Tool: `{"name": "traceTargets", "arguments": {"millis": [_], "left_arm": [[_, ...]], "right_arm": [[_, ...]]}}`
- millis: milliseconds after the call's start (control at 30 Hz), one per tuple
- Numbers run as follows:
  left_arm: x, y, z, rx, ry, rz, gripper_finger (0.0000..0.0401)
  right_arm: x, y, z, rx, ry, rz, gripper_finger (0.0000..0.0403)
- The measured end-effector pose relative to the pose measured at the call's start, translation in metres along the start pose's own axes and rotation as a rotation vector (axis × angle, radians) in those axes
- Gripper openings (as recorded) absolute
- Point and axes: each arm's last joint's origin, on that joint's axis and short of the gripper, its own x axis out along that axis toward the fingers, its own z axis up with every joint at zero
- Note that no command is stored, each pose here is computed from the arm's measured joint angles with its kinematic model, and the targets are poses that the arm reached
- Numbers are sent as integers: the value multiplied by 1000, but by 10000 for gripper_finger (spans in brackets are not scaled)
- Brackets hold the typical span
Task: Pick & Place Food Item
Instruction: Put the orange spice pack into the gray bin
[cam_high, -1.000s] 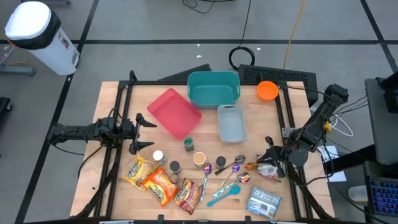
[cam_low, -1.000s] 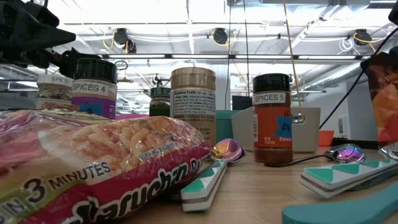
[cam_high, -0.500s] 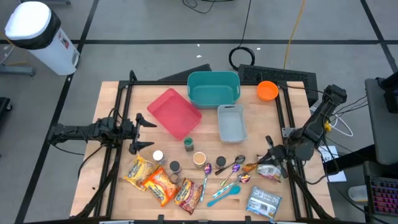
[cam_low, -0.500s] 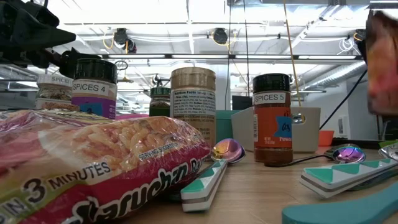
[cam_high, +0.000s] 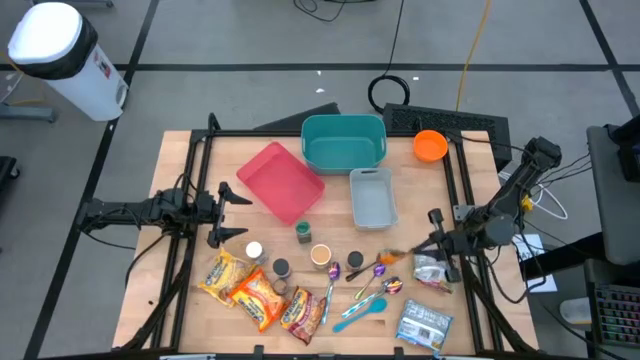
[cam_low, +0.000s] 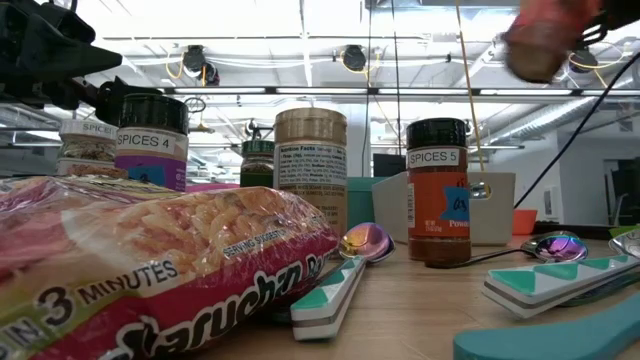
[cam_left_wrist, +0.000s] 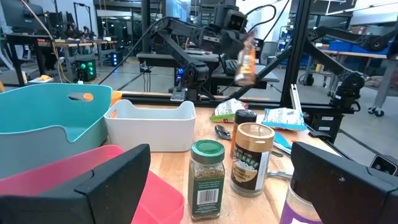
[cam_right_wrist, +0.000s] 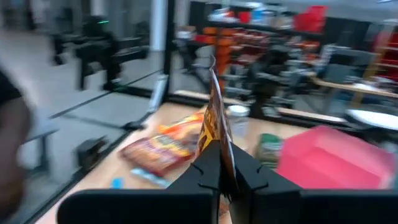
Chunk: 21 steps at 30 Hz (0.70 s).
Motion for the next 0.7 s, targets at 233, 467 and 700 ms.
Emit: {"name": "traceTargets", "arguments": {"millis": [233,467,700], "left_arm": [[0,0,0,0,0,0,397],[0,0,0,0,0,0,397],[0,0,0,0,0,0,397]], "right_arm": [[18,-13,3,35,-45,-205,0],[40,-45,-2,32,-48,-460,0],[46,-83,-7,138,-68,-705,0]]}}
